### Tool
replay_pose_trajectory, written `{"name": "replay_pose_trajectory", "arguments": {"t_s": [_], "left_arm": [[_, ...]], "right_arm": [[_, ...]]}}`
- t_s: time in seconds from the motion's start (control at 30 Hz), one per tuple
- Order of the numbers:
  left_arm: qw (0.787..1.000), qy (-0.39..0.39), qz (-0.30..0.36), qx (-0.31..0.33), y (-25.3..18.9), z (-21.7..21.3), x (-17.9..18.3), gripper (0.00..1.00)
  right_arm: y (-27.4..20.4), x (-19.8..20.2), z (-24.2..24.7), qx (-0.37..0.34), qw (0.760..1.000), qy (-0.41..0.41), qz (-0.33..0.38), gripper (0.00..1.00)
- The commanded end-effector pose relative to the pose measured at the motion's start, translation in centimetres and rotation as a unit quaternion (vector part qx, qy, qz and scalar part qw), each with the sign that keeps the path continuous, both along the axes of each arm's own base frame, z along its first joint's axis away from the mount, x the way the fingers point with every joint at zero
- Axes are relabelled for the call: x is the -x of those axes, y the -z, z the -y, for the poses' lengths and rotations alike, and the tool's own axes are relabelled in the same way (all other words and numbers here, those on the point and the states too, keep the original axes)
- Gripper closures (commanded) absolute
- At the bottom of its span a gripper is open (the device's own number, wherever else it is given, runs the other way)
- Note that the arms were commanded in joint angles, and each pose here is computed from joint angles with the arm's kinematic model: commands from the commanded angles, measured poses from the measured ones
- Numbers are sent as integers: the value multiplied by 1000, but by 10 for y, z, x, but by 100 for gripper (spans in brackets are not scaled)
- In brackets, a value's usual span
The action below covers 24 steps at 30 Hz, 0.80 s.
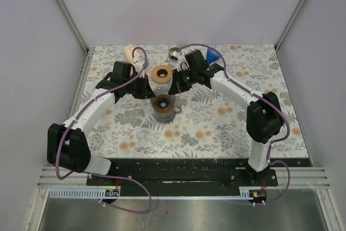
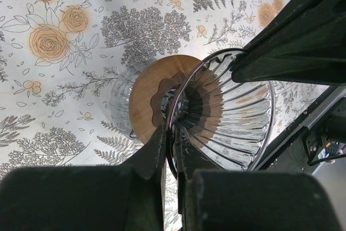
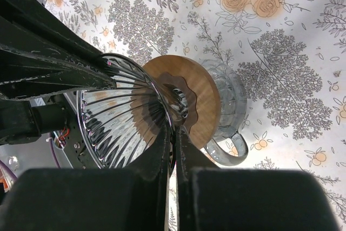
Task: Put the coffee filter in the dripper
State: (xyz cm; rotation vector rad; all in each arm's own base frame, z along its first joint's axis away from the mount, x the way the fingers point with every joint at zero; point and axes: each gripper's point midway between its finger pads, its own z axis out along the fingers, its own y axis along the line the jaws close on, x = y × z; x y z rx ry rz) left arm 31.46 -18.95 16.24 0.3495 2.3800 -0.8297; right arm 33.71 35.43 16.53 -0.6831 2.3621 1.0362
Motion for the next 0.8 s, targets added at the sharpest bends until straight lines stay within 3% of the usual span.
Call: {"name": "replay_pose_trajectory", "arguments": {"t_s": [0.0,0.37,0.6,0.77], "left_arm": [[992,54,-88,-75,59,-12,31,100],[983,54,-152,-85,96,-20,37,100],[981,57,-116,-144,109,-38,35,100],[979,69,-134,-139,119,-36,41,100]], "right_arm": [[44,1,13,79,996,11,-26,100],[68,2,22,111,992,25,-46,100],[93,11,35,133,990,29,-46,100],[86,9,31,128,991,26,-43,100]]}}
